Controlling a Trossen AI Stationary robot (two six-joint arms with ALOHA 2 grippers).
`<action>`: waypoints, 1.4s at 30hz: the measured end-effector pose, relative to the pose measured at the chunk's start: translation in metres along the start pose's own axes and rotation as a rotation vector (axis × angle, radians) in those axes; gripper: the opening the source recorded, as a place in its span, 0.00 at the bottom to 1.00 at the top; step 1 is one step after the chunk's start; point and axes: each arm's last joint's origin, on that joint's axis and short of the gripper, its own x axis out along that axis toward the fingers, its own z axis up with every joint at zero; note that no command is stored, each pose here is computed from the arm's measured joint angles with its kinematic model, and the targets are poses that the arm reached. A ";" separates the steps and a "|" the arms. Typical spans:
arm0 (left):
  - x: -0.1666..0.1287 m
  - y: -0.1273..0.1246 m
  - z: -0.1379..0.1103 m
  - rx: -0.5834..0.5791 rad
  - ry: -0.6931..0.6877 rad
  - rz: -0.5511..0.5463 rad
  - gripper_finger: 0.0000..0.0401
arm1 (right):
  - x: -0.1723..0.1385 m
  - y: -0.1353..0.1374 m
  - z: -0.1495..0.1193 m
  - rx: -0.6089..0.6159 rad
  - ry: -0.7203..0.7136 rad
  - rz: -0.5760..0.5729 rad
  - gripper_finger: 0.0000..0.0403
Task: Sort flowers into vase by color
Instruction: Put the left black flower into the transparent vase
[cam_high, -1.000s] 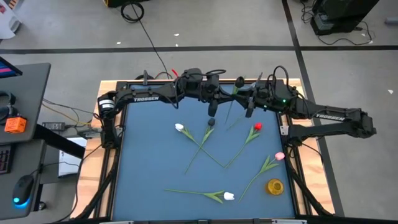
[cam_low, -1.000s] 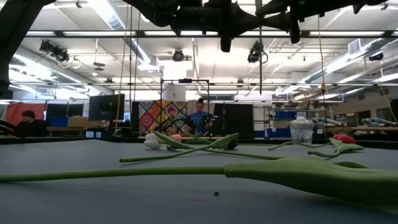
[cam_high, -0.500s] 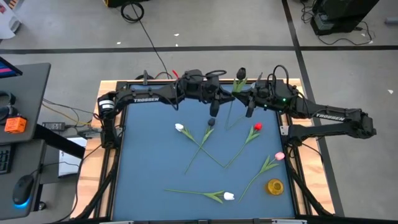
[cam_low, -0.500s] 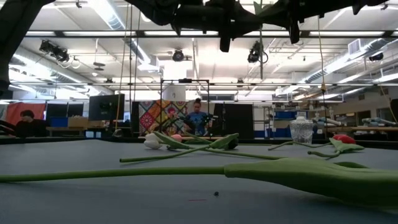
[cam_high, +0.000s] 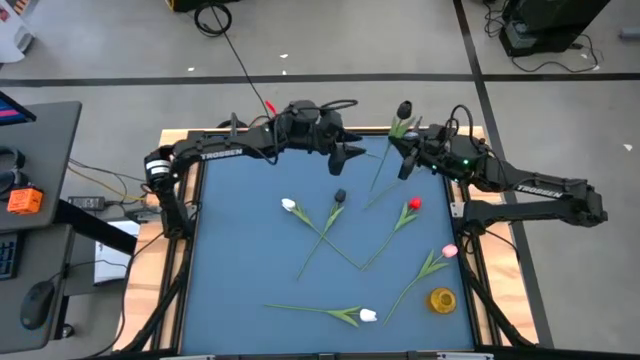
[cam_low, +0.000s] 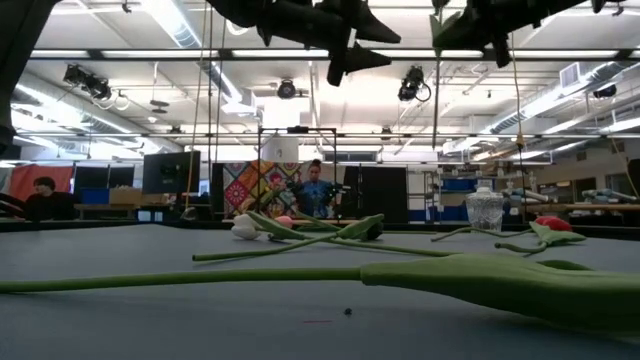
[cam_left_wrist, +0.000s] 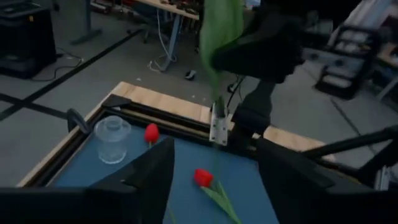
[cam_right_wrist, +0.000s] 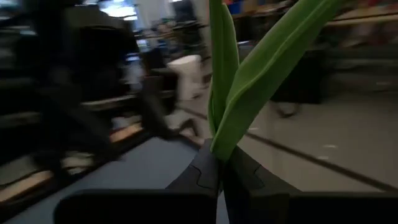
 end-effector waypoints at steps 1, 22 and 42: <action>-0.001 0.000 0.001 -0.006 -0.010 0.000 0.61 | -0.002 -0.002 0.001 -0.008 -0.007 -0.034 0.04; 0.005 0.007 -0.003 0.000 -0.027 0.092 0.63 | 0.004 -0.067 0.042 -0.252 -0.039 -0.499 0.03; -0.001 0.063 0.002 0.081 -0.074 0.108 0.63 | 0.044 -0.109 0.055 -0.213 0.106 -0.585 0.03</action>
